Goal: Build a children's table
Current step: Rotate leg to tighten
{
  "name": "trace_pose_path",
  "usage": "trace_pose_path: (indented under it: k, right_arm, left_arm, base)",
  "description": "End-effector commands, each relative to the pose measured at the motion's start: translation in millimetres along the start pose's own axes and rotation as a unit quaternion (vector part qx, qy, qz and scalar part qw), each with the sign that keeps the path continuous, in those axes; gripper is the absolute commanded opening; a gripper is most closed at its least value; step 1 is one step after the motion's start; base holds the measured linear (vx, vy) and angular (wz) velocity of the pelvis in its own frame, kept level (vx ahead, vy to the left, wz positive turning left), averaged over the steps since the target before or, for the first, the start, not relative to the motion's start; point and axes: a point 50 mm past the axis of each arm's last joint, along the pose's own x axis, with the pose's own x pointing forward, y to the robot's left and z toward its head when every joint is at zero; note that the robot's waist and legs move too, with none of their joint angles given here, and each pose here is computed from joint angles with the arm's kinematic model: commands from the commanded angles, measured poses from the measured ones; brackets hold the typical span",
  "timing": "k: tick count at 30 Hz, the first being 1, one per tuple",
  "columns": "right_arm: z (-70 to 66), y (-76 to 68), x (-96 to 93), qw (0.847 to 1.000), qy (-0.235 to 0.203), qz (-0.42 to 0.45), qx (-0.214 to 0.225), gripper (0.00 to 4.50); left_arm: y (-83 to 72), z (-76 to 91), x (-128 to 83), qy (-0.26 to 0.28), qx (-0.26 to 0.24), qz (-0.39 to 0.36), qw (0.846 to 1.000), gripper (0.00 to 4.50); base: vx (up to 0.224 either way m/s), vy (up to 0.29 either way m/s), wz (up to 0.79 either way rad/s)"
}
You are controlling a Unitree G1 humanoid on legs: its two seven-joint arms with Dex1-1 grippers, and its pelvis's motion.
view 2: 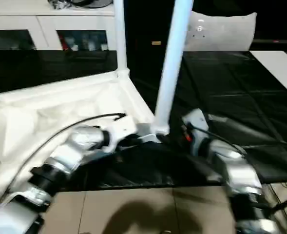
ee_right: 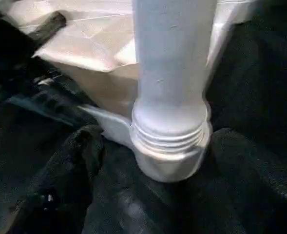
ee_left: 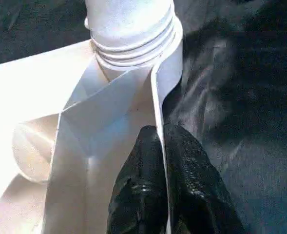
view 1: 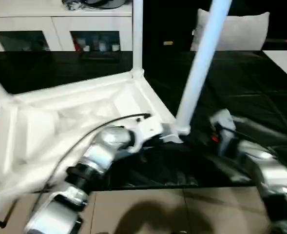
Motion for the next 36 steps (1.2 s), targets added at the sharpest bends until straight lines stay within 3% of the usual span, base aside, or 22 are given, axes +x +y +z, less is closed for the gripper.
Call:
trace_pose_path:
  k: [1,5,9,12,18,26,36]
  right_arm:
    - [8.8,0.9,-8.7,0.999,0.002,0.047,-0.025,3.83]
    - [13.6,-0.3,-15.0,0.996,0.006,0.084,-0.040,3.83]
    - [16.9,2.3,-17.0,0.990,0.015,0.131,-0.045,3.46]
    - [17.6,7.8,-13.2,0.982,0.026,0.179,-0.044,3.31]
    - [16.5,18.7,-4.7,0.971,0.030,0.232,-0.039,2.85]
    - [13.4,25.7,2.8,0.963,0.034,0.265,-0.032,2.10]
    - [11.2,28.1,9.6,0.964,0.037,0.260,-0.043,1.94]
  left_arm:
    - [-15.0,-14.8,0.4,0.037,0.036,-0.086,0.995,0.00]
    - [-17.0,-19.7,-8.1,0.045,0.072,-0.136,0.987,0.00]
    - [-18.7,-23.3,-15.8,0.050,0.109,-0.183,0.976,0.00]
    - [-24.4,-23.2,-22.7,0.047,0.145,-0.245,0.957,0.00]
    - [-30.4,-22.3,-24.1,0.044,0.167,-0.283,0.944,0.00]
    - [-32.1,-21.2,-23.7,0.033,0.177,-0.296,0.938,0.00]
    - [-31.9,-24.3,-23.5,0.034,0.174,-0.291,0.940,0.00]
  base:
    - [0.000,0.000,0.00]
    - [0.000,0.000,0.00]
    - [0.000,0.000,0.00]
    - [0.000,0.000,0.00]
    - [0.000,0.000,0.00]
    - [0.000,0.000,0.00]
    - [0.000,0.000,0.00]
